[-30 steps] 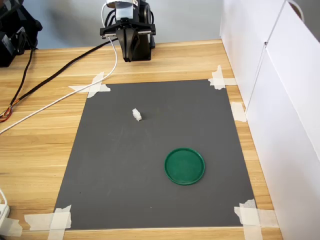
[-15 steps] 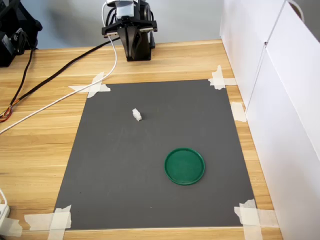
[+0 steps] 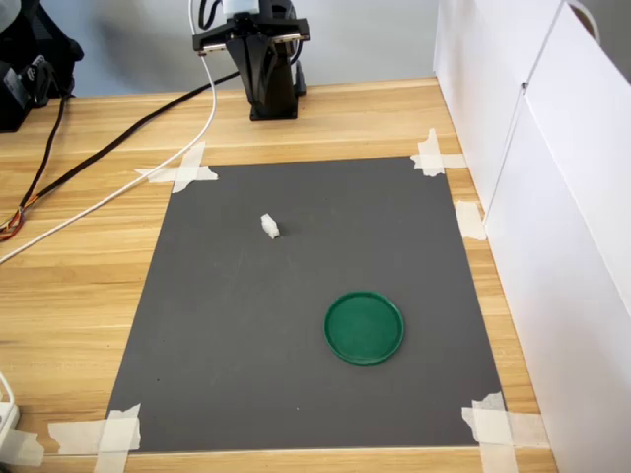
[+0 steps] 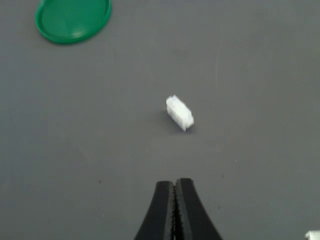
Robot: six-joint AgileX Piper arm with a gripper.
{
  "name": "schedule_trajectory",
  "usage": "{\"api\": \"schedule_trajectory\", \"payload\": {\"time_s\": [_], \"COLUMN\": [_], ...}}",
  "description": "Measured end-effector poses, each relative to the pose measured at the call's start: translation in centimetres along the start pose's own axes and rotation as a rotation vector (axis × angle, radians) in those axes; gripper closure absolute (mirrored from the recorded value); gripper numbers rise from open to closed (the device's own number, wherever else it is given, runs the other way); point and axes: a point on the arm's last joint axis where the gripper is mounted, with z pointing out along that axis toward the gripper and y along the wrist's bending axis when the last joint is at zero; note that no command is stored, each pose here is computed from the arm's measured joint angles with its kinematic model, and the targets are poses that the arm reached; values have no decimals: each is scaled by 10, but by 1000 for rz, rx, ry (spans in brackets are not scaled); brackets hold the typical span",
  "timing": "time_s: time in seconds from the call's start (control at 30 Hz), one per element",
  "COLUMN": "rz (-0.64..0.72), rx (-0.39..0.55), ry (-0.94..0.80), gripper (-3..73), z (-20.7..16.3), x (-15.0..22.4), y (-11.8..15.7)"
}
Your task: Grasp a white terminal and put it in the green lid.
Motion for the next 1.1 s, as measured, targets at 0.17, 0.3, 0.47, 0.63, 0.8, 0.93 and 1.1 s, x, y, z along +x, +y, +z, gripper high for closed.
{"api": "schedule_trajectory", "payload": {"time_s": [0.17, 0.3, 0.47, 0.63, 0.8, 0.93, 1.1], "rz": [-4, -40, -54, -116, -268, -472, -706], "rx": [-1, 15, 24, 16, -10, -65, -197], "ry": [151, 248, 289, 289, 310, 369, 508], "gripper": [716, 716, 716, 716, 716, 716, 716], "z": [13, 22, 33, 41, 53, 68, 87], "x": [-20, -38, -59, -78, -96, -105, -104], "y": [0, -2, -4, -4, -4, -5, -4]}}
